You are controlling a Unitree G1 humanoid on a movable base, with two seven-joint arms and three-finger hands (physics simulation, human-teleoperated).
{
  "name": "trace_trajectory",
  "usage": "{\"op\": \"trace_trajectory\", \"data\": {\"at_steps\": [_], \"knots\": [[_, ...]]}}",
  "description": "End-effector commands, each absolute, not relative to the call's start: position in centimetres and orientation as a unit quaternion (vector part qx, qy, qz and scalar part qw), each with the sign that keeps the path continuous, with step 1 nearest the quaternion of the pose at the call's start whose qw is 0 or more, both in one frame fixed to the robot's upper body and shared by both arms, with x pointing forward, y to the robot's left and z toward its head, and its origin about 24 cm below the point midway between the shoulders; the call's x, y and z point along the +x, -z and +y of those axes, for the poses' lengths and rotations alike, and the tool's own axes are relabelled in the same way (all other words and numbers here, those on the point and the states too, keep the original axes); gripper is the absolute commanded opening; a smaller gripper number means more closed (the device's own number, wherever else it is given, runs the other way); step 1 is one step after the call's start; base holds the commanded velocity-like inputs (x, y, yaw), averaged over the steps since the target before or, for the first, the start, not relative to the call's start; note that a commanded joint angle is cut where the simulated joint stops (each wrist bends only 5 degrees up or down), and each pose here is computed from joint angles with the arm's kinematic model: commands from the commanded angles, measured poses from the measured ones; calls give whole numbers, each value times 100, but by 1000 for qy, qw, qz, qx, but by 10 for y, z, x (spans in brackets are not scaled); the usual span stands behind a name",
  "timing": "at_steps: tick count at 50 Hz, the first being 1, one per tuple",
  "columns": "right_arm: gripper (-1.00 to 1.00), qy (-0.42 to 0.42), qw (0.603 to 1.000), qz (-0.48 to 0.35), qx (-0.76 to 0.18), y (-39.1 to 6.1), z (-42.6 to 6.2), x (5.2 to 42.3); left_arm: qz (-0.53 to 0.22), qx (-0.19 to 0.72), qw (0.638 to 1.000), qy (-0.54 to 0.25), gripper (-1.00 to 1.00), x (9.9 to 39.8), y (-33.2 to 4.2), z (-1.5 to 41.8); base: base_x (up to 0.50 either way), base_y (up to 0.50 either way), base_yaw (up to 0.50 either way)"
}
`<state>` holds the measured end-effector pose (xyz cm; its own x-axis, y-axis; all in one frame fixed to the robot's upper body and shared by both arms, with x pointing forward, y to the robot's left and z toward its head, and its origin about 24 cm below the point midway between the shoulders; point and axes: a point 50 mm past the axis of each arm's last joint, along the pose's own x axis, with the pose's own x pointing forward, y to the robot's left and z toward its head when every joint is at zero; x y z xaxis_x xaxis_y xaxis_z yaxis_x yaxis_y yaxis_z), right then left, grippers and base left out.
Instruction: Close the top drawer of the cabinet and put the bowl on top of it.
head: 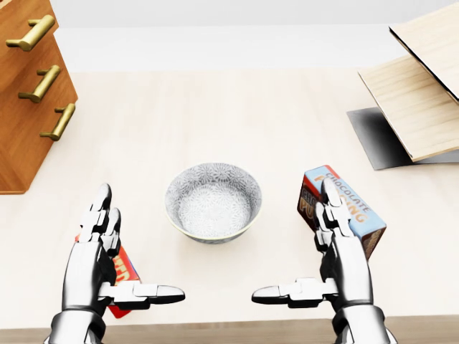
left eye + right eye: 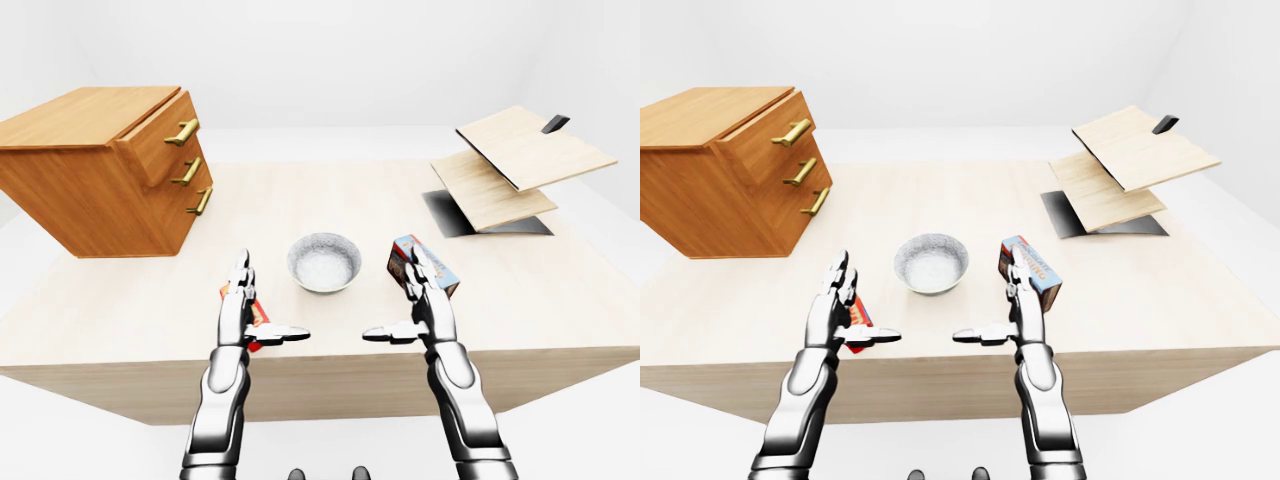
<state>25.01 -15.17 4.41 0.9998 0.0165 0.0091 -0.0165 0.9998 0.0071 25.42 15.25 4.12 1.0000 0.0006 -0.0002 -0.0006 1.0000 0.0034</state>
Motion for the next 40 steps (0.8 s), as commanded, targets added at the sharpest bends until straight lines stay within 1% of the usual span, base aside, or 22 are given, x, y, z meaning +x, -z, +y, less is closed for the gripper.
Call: {"op": "trace_trajectory", "data": {"at_steps": [1,6,12,20,30,40], "knots": [[100,-27,999,-19,14,-55,-157,239,-7,2,1000,3,100,251,-50,157,0,0,0],[100,-22,999,-31,19,-64,-164,233,-27,8,1000,-8,100,240,-66,162,0,0,0],[100,-25,998,-45,22,-74,-164,223,-69,2,998,-12,100,231,-85,168,0,0,0],[100,-35,996,-74,23,-89,-163,199,-82,18,996,-10,100,218,-92,168,0,0,0],[100,-32,992,-116,30,-111,-169,180,-107,19,994,-5,100,198,-106,171,0,0,0],[100,-28,991,-125,30,-116,-170,171,-87,26,996,3,100,193,-98,166,0,0,0]]}}
